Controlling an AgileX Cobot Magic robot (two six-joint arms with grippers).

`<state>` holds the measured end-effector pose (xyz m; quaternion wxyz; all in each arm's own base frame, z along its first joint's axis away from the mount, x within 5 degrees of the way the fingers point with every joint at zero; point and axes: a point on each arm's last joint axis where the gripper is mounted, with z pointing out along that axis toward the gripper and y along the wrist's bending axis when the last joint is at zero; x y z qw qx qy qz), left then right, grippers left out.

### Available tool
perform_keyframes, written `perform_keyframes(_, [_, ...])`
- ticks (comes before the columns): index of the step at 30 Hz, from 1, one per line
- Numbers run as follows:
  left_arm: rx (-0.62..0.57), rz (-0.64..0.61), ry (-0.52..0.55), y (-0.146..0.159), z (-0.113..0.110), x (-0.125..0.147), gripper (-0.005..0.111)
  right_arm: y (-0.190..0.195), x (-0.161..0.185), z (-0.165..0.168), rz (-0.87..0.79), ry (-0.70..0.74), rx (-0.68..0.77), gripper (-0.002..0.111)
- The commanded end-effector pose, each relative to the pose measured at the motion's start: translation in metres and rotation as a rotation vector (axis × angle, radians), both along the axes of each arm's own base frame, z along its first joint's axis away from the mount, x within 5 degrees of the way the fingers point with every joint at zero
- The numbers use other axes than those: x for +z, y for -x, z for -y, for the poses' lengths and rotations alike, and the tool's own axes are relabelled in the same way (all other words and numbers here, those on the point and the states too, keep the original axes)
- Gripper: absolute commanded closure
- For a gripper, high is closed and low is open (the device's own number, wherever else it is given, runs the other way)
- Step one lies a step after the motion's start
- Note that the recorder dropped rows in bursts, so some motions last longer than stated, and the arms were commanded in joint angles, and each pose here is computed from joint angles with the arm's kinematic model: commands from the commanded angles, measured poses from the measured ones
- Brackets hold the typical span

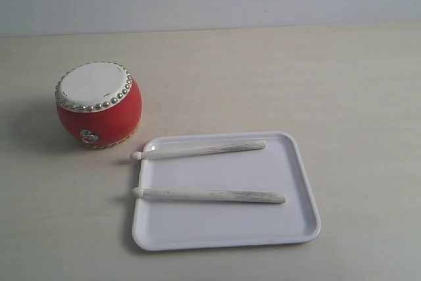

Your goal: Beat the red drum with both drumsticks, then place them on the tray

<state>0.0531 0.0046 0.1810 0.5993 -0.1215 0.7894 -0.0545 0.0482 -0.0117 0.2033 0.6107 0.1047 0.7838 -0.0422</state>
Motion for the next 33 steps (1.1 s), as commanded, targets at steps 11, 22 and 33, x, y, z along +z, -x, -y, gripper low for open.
perform_keyframes(11, [0.0, 0.008, -0.001, 0.0, 0.0, 0.0, 0.107, -0.004, -0.021, -0.001, -0.015, 0.038, 0.03, 0.108])
perform_keyframes(22, [0.0, 0.008, -0.001, 0.0, 0.0, 0.0, 0.107, -0.005, -0.021, -0.003, -0.002, -0.024, 0.036, 0.108])
perform_keyframes(33, [0.0, 0.008, -0.001, 0.0, 0.0, 0.0, 0.107, -0.004, -0.022, -0.003, -0.007, -0.025, 0.036, 0.108])
